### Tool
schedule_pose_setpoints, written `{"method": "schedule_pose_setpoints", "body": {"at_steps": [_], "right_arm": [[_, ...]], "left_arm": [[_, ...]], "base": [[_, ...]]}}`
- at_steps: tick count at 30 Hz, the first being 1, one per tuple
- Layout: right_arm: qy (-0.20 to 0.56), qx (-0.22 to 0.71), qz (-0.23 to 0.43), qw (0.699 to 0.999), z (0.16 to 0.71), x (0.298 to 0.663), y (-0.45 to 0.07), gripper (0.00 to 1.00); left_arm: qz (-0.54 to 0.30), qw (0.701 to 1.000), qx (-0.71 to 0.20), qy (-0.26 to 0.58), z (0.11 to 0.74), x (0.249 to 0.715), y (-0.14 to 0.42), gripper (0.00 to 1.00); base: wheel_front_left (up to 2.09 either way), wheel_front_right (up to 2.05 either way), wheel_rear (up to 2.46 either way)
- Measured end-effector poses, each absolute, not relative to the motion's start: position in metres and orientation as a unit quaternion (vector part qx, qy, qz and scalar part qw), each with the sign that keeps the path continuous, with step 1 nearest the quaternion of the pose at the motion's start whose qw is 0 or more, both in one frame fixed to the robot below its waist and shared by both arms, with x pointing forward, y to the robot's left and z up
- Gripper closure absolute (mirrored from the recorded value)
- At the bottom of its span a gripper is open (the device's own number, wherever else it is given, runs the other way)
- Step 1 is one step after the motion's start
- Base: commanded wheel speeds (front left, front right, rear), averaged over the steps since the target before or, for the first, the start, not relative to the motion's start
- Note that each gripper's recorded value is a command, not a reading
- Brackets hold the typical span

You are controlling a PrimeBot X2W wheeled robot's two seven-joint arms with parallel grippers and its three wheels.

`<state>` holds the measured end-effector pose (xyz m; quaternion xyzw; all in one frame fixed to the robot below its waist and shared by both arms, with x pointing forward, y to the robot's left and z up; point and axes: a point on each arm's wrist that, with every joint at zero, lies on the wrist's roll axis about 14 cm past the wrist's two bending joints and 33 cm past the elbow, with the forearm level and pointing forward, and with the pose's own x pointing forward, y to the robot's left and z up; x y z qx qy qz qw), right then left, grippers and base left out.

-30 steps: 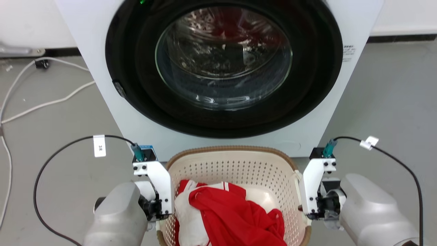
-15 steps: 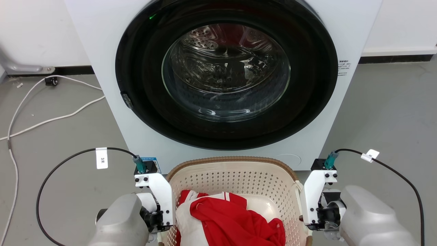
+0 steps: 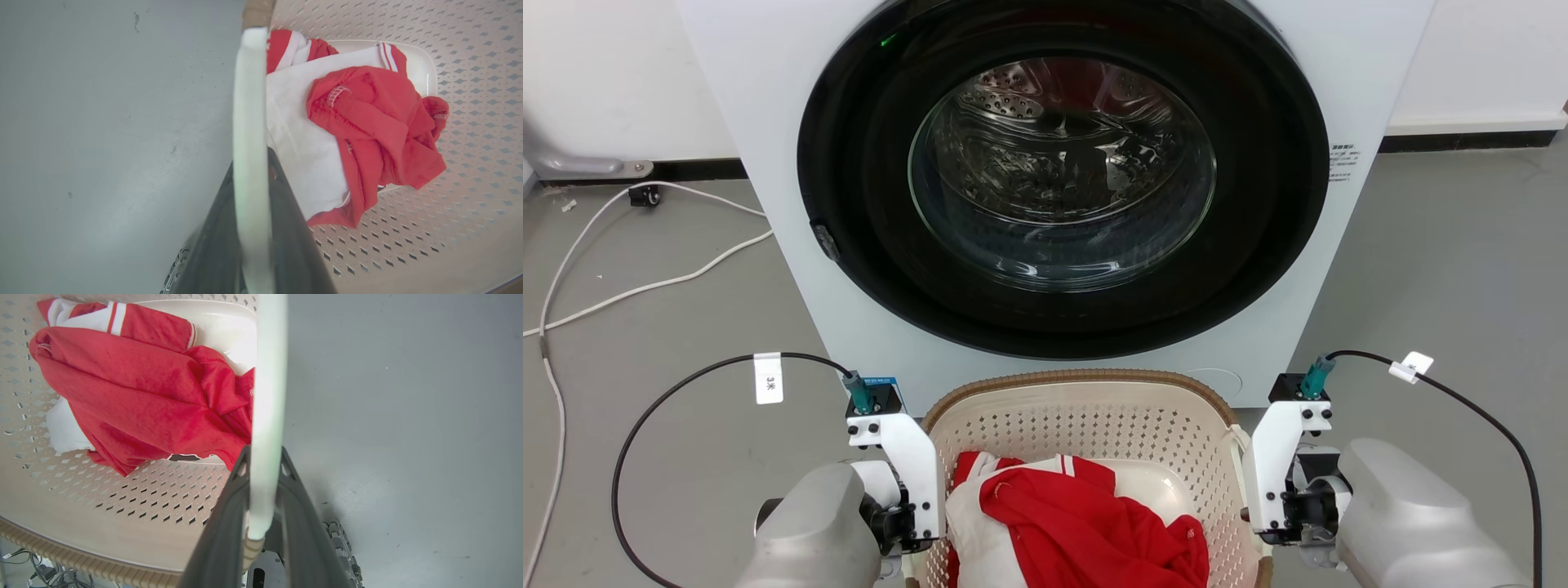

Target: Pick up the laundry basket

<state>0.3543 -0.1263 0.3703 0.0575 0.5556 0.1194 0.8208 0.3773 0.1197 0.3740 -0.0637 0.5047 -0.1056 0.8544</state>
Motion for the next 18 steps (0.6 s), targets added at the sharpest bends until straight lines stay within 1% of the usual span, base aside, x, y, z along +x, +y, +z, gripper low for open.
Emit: {"method": "schedule_pose_setpoints", "body": {"at_steps": [18], "right_arm": [[0.557, 0.056, 0.122, 0.82, 0.3688, 0.355, -0.1235, 1.0]], "left_arm": [[-0.104, 0.855, -0.063, 0.505, 0.3731, 0.3766, 0.1218, 1.0]], "base": [[0.0, 0.0, 0.0]]}}
